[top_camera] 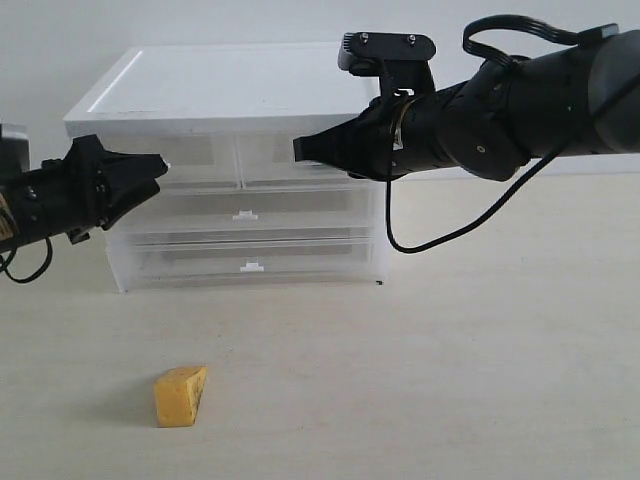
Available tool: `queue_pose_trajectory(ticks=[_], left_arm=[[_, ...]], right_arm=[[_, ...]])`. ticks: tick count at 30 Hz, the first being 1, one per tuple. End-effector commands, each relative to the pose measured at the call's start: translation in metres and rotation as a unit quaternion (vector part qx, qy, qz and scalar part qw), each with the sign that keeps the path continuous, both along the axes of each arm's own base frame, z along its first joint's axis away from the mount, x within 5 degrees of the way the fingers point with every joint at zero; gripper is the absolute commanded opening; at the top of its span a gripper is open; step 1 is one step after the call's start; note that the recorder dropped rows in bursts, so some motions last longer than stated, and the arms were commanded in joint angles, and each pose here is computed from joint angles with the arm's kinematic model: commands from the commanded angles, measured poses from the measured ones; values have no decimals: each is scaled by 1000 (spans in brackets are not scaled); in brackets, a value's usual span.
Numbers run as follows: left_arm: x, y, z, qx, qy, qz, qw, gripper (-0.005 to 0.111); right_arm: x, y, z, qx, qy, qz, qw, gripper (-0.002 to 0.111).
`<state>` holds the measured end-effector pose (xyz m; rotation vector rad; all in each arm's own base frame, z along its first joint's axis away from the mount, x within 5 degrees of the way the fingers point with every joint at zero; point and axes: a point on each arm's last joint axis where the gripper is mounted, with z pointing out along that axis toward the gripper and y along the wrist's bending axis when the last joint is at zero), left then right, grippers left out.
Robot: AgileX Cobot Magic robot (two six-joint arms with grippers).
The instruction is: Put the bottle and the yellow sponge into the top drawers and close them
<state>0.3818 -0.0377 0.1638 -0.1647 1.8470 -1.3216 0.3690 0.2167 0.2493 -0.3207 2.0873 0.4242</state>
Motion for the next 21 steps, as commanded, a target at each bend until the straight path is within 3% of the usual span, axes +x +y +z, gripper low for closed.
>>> queue_pose_trajectory(ticks=[1,15,18,21], left_arm=[[9,-1,-3,-43,-20,-17,999,40],[17,10,0,-42,-38,0,998,40],[17,12,0,-41,-38,2,998,32],[17,11,-1,-26,-50,-4,998,13]], right_arm=[[-1,0,6,-4,-13,7,1000,0],[0,1,7,-16,-23,17,999,0],[0,1,7,-17,-23,17,999,0],[0,1,7,-17,-23,17,999,0]])
